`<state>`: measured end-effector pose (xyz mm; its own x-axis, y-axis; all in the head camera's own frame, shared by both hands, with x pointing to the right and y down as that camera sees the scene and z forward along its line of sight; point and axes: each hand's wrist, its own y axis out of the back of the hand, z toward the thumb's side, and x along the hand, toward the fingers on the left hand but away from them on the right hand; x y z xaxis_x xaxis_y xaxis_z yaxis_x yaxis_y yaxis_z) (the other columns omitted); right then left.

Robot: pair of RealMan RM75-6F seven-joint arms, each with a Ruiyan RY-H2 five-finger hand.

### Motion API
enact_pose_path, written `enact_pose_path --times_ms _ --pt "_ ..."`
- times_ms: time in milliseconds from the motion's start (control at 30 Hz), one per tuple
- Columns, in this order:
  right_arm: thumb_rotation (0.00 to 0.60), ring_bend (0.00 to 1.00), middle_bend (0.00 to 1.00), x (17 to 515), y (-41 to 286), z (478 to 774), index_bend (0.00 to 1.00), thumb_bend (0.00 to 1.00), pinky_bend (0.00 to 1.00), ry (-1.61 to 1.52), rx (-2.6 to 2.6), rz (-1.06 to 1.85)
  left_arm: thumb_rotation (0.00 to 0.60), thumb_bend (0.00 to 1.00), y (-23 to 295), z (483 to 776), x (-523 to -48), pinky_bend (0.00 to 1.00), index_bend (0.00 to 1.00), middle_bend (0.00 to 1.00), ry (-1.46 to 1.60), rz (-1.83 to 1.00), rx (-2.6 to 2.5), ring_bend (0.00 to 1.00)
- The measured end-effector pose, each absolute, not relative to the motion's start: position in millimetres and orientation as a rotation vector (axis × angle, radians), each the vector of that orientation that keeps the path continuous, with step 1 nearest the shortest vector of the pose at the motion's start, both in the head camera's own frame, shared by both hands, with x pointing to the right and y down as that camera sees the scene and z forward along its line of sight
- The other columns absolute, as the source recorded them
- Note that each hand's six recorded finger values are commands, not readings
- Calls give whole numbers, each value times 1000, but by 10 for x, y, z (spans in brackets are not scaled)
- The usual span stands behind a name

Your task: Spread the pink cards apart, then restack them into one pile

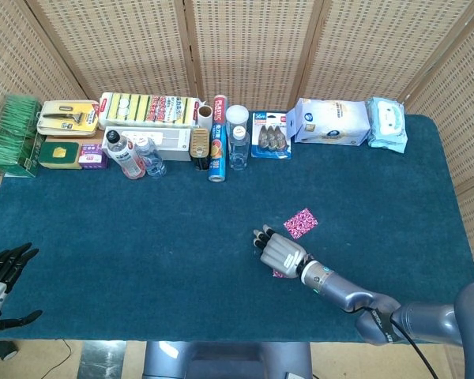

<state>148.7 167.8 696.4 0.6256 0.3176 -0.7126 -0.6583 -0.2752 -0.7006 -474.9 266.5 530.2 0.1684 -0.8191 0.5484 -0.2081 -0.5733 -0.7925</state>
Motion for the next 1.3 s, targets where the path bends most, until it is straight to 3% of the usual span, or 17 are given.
enact_pose_path --times_ms 1300 --pt "600 61 140 1600 1727 6957 359 120 124 289 -1594 997 600 48 2665 5300 -4750 19 0 0 967 -1425 -1893 0"
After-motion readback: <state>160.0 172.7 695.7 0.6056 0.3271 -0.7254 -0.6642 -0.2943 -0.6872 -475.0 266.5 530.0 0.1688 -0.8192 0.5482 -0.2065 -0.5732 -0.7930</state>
